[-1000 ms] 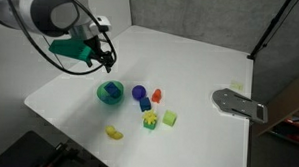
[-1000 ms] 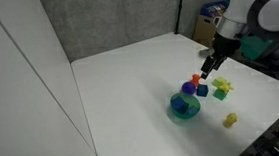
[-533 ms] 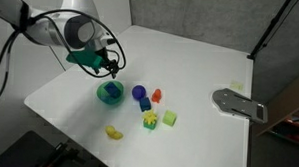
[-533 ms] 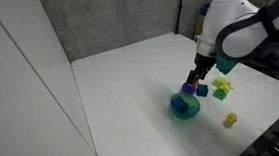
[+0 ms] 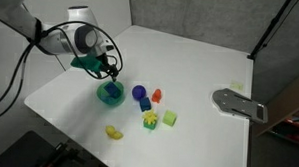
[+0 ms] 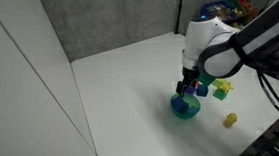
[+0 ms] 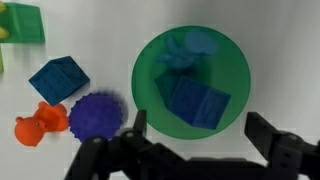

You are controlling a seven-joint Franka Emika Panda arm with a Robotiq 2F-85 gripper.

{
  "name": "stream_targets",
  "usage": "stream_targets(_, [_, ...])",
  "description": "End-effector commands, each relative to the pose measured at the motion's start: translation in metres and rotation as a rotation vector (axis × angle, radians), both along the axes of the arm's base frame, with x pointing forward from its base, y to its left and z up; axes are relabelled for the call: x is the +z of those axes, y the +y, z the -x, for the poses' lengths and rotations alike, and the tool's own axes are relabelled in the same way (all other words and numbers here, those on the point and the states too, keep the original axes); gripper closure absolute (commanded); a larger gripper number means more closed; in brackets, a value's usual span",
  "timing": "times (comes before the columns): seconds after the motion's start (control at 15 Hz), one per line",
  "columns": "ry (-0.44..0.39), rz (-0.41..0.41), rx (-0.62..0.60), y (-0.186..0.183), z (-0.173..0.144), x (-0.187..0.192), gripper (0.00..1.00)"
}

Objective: Pick the square blue block from the green bowl and put it on the table

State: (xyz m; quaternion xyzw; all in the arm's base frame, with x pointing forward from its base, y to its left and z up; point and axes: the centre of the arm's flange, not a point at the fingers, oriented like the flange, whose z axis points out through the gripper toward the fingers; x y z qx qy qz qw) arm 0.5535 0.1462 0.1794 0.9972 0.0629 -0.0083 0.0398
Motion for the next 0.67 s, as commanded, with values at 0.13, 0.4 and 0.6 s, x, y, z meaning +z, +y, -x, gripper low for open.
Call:
stream_targets(0.13, [0.012,0.03,-0.093,0.014,-0.018,-0.03,0.0])
stream_targets(0.4, [0.026,0.016,-0.165,0.015,-0.019,-0.049,0.0])
stream_targets(0.6, [0.033,-0.001,-0.232,0.016,-0.019,-0.059,0.0])
